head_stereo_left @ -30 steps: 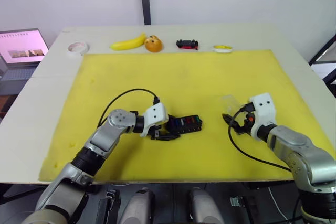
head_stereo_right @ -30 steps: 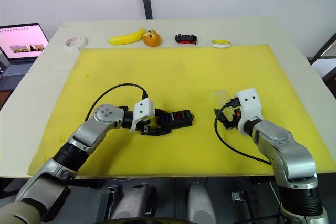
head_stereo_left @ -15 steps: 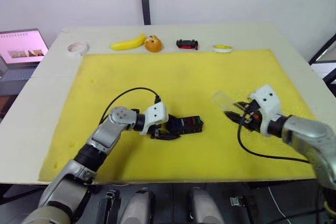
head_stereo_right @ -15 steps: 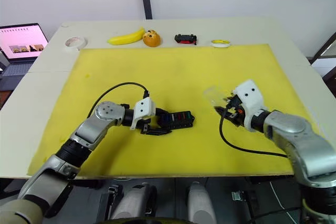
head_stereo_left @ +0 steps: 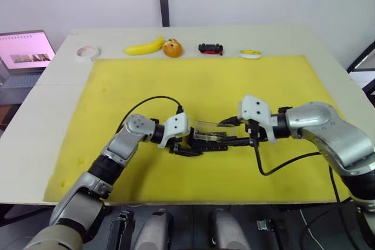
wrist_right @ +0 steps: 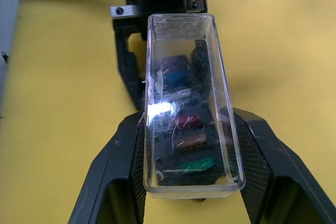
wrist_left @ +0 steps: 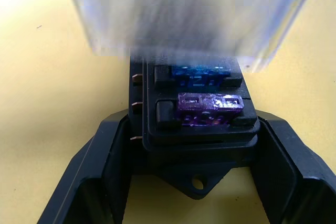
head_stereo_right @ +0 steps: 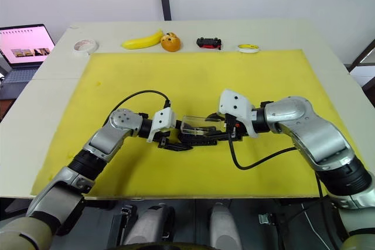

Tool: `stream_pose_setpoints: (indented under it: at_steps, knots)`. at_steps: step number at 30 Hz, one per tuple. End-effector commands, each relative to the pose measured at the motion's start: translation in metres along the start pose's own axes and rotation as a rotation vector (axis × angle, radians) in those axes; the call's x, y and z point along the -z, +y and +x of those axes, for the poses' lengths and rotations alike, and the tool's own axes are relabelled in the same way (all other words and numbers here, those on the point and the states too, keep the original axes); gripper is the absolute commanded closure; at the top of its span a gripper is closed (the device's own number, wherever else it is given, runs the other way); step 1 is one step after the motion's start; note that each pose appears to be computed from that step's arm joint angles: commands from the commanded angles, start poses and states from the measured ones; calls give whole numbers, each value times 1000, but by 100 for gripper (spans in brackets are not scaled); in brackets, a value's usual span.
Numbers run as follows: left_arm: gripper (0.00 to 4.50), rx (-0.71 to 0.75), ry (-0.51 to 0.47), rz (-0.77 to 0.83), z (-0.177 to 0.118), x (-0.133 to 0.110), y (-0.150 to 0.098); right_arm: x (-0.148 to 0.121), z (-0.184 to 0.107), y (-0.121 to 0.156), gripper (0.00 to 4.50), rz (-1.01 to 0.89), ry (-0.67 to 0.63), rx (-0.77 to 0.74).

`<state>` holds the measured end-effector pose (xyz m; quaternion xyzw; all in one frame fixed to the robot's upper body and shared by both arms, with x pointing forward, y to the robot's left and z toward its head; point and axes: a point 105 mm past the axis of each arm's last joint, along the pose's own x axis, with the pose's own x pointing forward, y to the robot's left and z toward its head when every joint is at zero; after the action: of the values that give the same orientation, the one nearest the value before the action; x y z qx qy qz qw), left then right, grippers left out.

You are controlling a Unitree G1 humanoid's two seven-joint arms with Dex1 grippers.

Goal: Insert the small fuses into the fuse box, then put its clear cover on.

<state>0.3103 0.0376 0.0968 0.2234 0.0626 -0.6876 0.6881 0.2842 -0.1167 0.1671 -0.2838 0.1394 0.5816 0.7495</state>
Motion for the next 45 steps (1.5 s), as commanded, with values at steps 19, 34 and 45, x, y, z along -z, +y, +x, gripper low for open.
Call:
stream_pose_setpoints:
  at_steps: [19, 34, 45]
  knots:
    - [194, 30, 1, -9, 0, 0, -3, -1, 8, 0, 280, -104, 0, -49]
    - [194, 39, 0, -11, 0, -1, -5, 12, 13, 0, 280, -120, 13, -44]
    - [194, 47, -5, -7, 1, -1, -9, 16, 12, -3, 280, -71, 17, -53]
